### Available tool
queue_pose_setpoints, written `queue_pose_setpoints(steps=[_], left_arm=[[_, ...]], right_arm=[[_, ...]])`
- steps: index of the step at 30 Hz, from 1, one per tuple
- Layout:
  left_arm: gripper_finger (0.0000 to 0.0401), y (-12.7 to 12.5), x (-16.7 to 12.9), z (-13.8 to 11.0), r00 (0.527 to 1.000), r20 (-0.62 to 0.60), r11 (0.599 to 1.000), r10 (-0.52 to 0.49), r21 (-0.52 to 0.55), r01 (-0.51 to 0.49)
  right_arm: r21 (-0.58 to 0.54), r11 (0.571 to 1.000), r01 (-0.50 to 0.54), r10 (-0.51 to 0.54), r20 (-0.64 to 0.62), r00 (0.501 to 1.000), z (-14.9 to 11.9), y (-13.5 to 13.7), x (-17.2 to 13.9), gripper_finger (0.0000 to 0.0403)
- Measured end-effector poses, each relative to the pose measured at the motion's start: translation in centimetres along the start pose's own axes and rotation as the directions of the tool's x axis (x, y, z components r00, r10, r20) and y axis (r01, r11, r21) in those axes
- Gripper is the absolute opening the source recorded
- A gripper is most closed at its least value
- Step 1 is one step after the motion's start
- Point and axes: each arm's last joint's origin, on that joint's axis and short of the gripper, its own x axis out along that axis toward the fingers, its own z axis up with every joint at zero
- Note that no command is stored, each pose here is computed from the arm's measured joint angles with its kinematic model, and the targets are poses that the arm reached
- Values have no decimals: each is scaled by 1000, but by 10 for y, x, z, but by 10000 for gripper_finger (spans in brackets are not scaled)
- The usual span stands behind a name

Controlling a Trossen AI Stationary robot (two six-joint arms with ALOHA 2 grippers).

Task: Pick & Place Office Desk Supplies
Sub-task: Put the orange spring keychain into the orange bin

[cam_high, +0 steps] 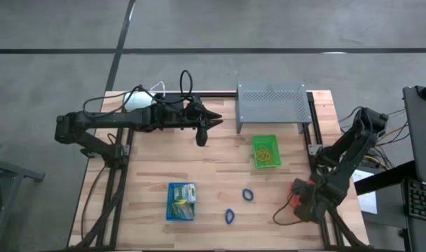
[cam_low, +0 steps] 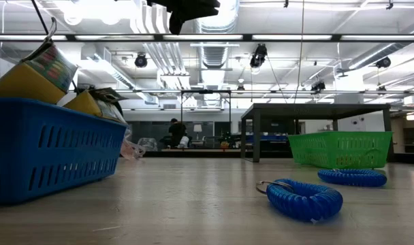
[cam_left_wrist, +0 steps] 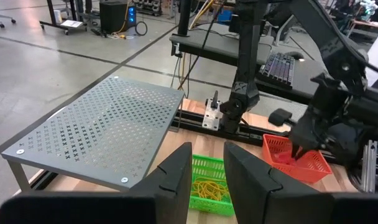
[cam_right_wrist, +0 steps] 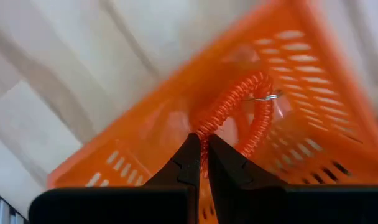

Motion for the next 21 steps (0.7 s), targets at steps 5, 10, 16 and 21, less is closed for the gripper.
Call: queue_pose_setpoints(steps=[5, 10, 16, 21], left_arm=[[99, 0, 0, 0, 1000, 0, 1000, 0, -22, 0], [99, 0, 0, 0, 1000, 0, 999, 0, -33, 0], [99, 0, 0, 0, 1000, 0, 999, 0, -33, 0], [99, 0, 0, 0, 1000, 0, 999, 0, -33, 0]], right_arm=[[-94, 995, -20, 20, -4, 1000, -2, 14, 14, 13], [-78, 996, 32, -33, -5, 999, -3, 16, 24, 13], [-55, 997, 49, -49, -5, 999, -3, 17, 26, 13], [-44, 998, 40, -41, -7, 999, -3, 16, 24, 13]])
